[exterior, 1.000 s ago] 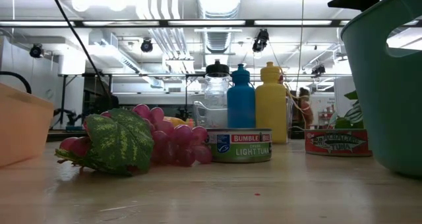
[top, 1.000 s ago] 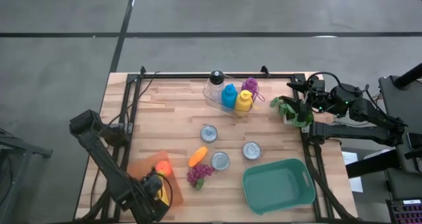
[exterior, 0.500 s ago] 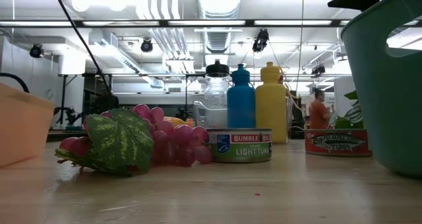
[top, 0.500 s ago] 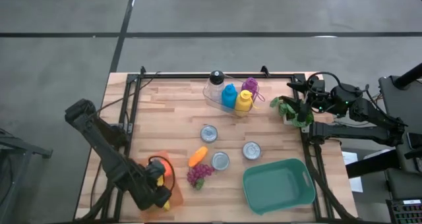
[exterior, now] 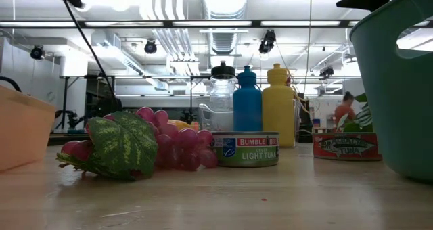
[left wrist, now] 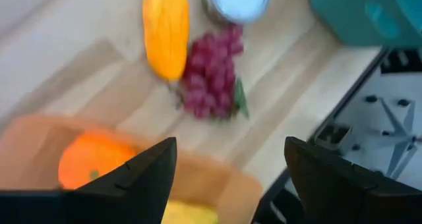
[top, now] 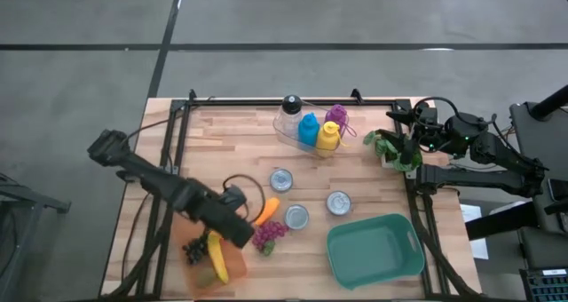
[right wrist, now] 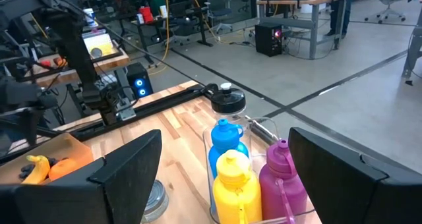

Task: Pick & Place Food Item
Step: Put the mango into the orange bin

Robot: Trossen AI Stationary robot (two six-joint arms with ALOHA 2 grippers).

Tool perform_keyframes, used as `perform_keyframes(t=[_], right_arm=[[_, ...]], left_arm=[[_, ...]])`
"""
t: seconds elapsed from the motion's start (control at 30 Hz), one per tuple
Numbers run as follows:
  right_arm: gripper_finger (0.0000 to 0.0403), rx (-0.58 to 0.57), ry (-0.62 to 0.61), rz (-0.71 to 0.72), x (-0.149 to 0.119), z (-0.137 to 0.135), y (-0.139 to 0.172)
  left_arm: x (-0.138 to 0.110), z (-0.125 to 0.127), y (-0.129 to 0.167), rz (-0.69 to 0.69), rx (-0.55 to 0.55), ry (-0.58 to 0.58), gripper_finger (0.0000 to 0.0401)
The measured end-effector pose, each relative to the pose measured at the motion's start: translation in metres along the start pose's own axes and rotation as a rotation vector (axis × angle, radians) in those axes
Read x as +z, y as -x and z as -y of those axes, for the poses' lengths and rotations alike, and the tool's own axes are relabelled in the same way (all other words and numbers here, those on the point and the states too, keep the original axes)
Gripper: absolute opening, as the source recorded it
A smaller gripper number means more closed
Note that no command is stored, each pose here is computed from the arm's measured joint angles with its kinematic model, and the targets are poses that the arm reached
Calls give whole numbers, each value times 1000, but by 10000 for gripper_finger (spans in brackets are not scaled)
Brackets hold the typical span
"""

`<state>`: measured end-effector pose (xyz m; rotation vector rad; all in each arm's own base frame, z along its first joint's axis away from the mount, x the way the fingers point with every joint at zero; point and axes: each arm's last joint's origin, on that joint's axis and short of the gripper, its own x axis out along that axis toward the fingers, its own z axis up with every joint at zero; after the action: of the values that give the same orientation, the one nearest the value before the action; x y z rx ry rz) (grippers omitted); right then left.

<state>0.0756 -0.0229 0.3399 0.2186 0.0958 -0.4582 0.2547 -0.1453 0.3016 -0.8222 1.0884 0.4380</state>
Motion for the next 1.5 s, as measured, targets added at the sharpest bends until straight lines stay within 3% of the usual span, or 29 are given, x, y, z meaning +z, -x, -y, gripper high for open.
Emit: perform_keyframes(t=[0.33,0.6,0.8,1.2,1.5], right_arm=[[329,0,0,0,0,0,0],[329,0,0,1,0,0,0],[329,-1,0,0,0,0,0],[329,0,0,0,0,0,0],[329,-1,0,0,0,0,0]], left_arm=[[54,-13,-7,87,7,93,292],[85,-22,-9,145,-7,88,335],[103,-28,-25,154,39,138,341],[111,-28,-86,-16,132,139,342],[104,-25,-114,-95,146,47,342]])
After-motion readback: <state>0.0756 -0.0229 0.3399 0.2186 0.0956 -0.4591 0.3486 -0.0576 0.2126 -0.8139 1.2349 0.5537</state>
